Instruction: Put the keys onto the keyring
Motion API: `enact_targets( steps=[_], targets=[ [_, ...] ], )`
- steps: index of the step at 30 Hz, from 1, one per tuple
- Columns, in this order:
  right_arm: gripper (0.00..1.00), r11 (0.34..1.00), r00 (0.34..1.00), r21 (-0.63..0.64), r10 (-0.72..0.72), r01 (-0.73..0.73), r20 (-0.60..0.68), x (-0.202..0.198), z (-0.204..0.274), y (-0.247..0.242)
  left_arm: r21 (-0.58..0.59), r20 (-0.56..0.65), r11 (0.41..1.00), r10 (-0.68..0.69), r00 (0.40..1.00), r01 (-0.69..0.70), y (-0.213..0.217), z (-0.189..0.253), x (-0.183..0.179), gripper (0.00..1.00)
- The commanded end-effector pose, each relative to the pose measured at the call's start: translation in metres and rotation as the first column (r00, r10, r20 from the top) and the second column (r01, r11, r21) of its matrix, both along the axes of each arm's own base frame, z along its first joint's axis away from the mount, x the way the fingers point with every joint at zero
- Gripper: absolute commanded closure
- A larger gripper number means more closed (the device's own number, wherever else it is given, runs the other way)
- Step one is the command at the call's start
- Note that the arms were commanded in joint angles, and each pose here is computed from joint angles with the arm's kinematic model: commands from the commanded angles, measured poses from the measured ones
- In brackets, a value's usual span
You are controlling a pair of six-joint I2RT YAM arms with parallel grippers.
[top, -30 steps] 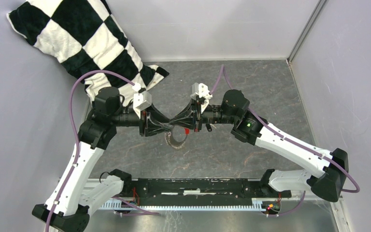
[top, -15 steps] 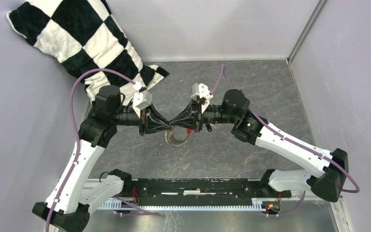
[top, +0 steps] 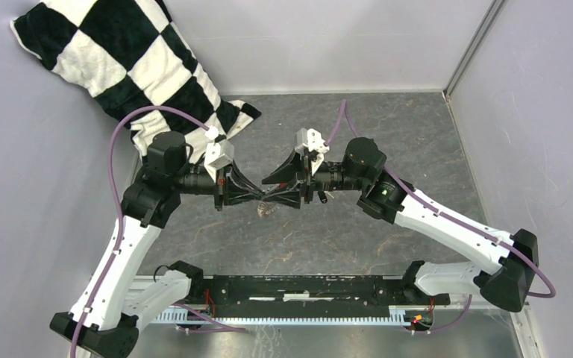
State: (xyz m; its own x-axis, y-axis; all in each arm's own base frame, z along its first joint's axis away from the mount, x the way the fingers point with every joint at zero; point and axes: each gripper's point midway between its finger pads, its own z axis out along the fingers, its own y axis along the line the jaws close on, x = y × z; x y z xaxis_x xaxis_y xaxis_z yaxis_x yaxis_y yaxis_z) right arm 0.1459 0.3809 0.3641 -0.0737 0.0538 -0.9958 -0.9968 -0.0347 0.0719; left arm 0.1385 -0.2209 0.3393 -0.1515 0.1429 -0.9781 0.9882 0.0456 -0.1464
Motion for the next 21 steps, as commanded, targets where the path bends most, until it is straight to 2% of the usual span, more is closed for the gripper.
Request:
enact_targets(
  steps=[1, 3, 6, 9, 12, 17, 21],
  targets=[
    [0.39, 0.998, 0.999, 0.058, 0.012, -0.015, 0.053, -0.008, 0.025, -0.011, -0.035, 0.085, 0.998, -0.046, 0.995, 0.049, 0.001, 0.017, -0.013, 0.98],
    [0.3, 0.997, 0.998, 0.068, 0.014, -0.018, 0.063, -0.011, 0.026, -0.019, -0.043, 0.129, 0.996, -0.076, 0.989, 0.082, 0.002, 0.017, -0.02, 0.98],
    [0.29, 0.997, 0.996, 0.071, 0.02, -0.026, 0.083, -0.018, 0.021, -0.028, -0.059, 0.184, 0.993, -0.091, 0.979, 0.103, 0.004, 0.018, -0.026, 0.98],
    [0.39, 0.998, 0.995, 0.062, 0.023, -0.029, 0.094, -0.023, 0.01, -0.034, -0.068, 0.238, 0.99, -0.107, 0.965, 0.126, 0.005, 0.02, -0.031, 0.98],
    [0.46, 0.997, 0.994, 0.074, 0.01, -0.018, 0.108, -0.023, 0.005, -0.037, -0.067, 0.348, 0.987, -0.115, 0.93, 0.148, 0.006, 0.023, -0.033, 0.98],
    [0.51, 0.994, 0.99, 0.099, 0.019, -0.033, 0.141, -0.025, 0.011, -0.037, -0.038, 0.552, 0.99, -0.093, 0.829, 0.136, 0.009, 0.023, -0.024, 0.98],
    [0.53, 0.995, 0.989, 0.092, 0.02, -0.034, 0.147, -0.021, 0.013, -0.033, 0.009, 0.704, 0.993, -0.089, 0.704, 0.117, 0.012, 0.021, -0.014, 0.98]
  ],
)
